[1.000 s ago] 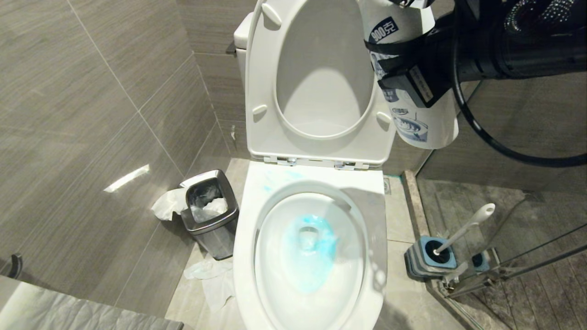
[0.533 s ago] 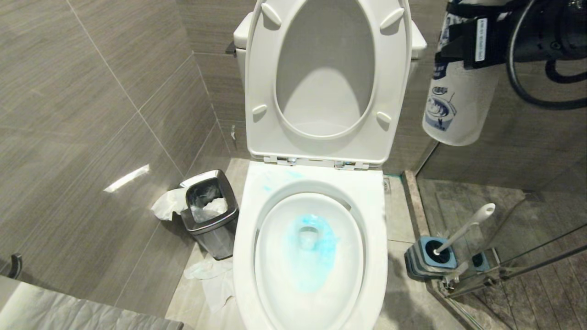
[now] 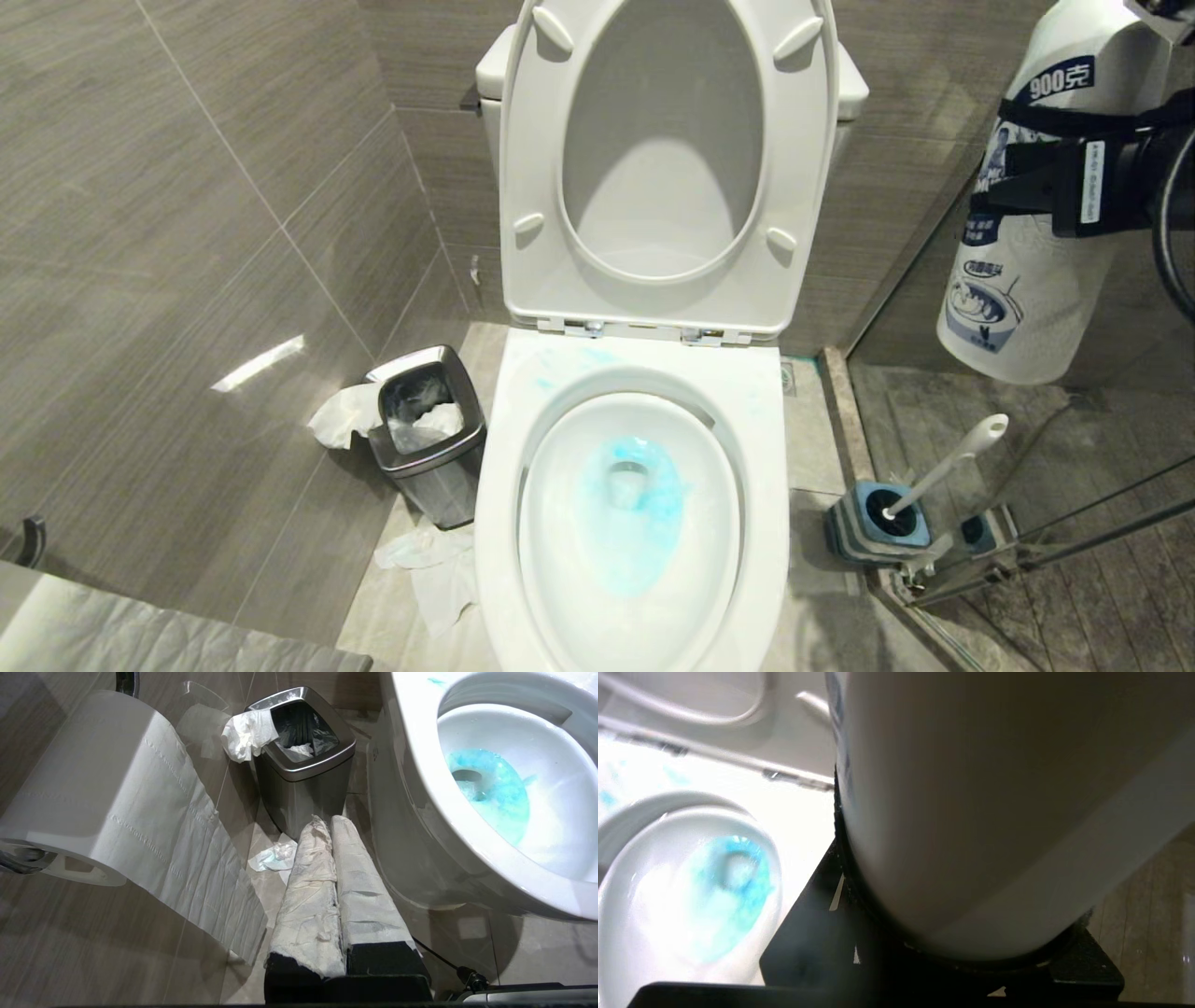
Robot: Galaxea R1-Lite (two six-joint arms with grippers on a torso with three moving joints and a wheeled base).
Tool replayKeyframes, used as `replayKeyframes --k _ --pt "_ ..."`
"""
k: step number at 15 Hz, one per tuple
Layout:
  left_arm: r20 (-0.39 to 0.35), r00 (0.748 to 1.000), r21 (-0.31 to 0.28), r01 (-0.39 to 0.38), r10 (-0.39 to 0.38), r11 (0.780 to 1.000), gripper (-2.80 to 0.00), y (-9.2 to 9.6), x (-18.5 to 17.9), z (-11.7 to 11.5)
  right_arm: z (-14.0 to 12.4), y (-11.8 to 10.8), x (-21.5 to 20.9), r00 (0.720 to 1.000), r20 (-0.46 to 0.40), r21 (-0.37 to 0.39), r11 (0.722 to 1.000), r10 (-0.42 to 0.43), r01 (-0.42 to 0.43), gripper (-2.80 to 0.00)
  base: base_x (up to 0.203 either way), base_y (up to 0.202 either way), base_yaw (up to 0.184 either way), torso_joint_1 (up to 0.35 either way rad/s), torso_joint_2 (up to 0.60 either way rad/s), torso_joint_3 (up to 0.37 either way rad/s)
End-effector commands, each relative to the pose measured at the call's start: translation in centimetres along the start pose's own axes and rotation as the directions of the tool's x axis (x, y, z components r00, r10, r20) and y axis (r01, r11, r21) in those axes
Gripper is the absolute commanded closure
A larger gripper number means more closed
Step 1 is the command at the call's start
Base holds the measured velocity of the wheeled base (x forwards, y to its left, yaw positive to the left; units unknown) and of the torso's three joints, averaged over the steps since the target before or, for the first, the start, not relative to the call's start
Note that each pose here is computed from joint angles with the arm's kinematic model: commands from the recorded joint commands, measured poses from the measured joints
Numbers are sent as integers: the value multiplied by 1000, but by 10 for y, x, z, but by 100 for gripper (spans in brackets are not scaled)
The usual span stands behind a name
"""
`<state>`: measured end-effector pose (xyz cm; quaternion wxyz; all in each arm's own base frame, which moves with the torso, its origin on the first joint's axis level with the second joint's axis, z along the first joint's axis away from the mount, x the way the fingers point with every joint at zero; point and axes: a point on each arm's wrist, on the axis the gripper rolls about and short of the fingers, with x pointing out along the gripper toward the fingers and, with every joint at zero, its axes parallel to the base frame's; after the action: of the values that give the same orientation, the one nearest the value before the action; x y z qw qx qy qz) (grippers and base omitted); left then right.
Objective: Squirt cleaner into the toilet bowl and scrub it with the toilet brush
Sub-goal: Place the cleaning agent on the floor
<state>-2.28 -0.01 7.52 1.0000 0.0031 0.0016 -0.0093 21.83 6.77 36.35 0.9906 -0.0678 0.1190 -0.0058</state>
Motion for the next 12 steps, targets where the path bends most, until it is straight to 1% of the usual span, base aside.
replayKeyframes --k 1,3,8,10,12 --pt "-1 1000 0 0 0 1000 0 0 0 0 -12 -16 7 999 42 46 999 -20 18 0 0 0 0 0 0 0" --pt "-2 1000 0 0 0 1000 0 0 0 0 -30 -28 23 999 53 71 997 -6 3 0 0 0 0 0 0 0" --pt "-1 1000 0 -1 1 1000 0 0 0 0 -77 -37 60 996 82 88 996 -22 15 0 0 0 0 0 0 0" --pt "-1 1000 0 0 0 1000 0 0 0 0 -86 -38 77 998 53 83 996 -28 23 0 0 0 0 0 0 0" --pt "-1 1000 0 0 0 1000 0 0 0 0 -92 -35 97 998 61 84 996 -31 26 0 0 0 0 0 0 0"
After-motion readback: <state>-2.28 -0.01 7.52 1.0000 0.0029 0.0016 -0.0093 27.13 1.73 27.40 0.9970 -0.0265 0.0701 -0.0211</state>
